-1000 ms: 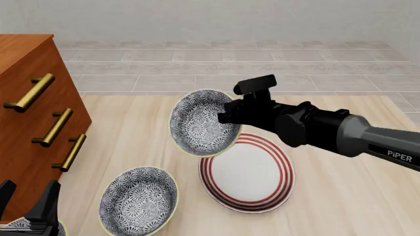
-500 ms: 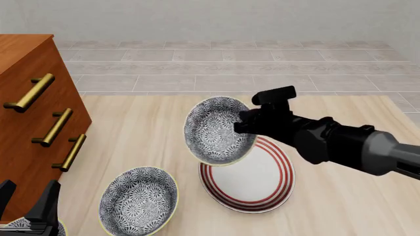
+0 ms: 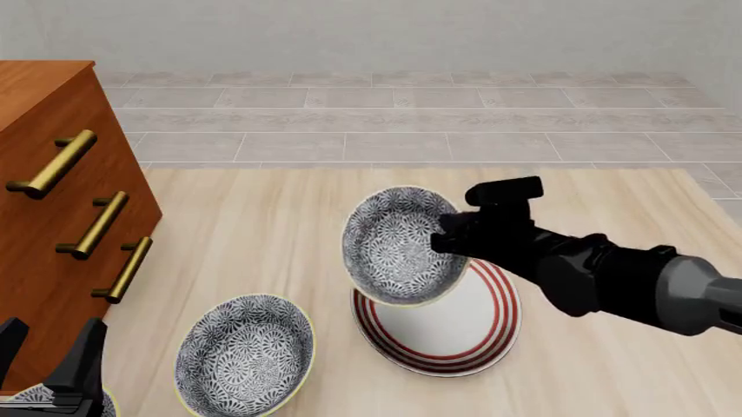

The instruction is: Pick up the bowl and put it in the front on the plate.

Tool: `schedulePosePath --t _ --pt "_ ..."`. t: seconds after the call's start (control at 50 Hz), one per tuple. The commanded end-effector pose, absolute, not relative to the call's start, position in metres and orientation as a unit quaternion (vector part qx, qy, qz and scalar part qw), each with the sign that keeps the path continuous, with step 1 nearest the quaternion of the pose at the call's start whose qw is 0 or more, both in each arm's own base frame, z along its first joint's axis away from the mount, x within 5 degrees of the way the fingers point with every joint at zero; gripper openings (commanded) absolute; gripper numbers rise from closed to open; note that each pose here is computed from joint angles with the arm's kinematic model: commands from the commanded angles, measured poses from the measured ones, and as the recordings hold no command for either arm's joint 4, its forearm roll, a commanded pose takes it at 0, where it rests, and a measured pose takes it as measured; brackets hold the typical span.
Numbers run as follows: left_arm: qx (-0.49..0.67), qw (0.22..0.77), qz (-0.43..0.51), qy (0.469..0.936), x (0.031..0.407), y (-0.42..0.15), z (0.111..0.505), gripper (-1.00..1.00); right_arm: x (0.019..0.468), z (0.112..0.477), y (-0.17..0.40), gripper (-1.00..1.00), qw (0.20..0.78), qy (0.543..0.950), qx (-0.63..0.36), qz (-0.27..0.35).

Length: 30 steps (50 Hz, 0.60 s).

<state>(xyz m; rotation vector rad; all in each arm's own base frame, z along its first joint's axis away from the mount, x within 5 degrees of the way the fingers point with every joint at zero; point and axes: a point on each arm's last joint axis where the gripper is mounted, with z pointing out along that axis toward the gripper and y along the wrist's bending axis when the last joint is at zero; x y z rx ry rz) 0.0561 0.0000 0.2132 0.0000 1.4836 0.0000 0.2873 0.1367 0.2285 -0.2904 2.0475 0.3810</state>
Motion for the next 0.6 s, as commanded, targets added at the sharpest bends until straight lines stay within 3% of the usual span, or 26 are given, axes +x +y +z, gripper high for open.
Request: schedulePosePath --t 0.02,0.6 --pt "0.0 0.737 0.0 0.676 0.056 0.0 0.213 1.0 0.283 0.219 0.13 -1.0 0.494 0.849 -0.091 0.165" --pt "0.0 0.737 0.0 0.676 0.056 0.0 0.213 1.0 0.277 0.197 0.115 -1.0 0.485 0.857 -0.06 0.163"
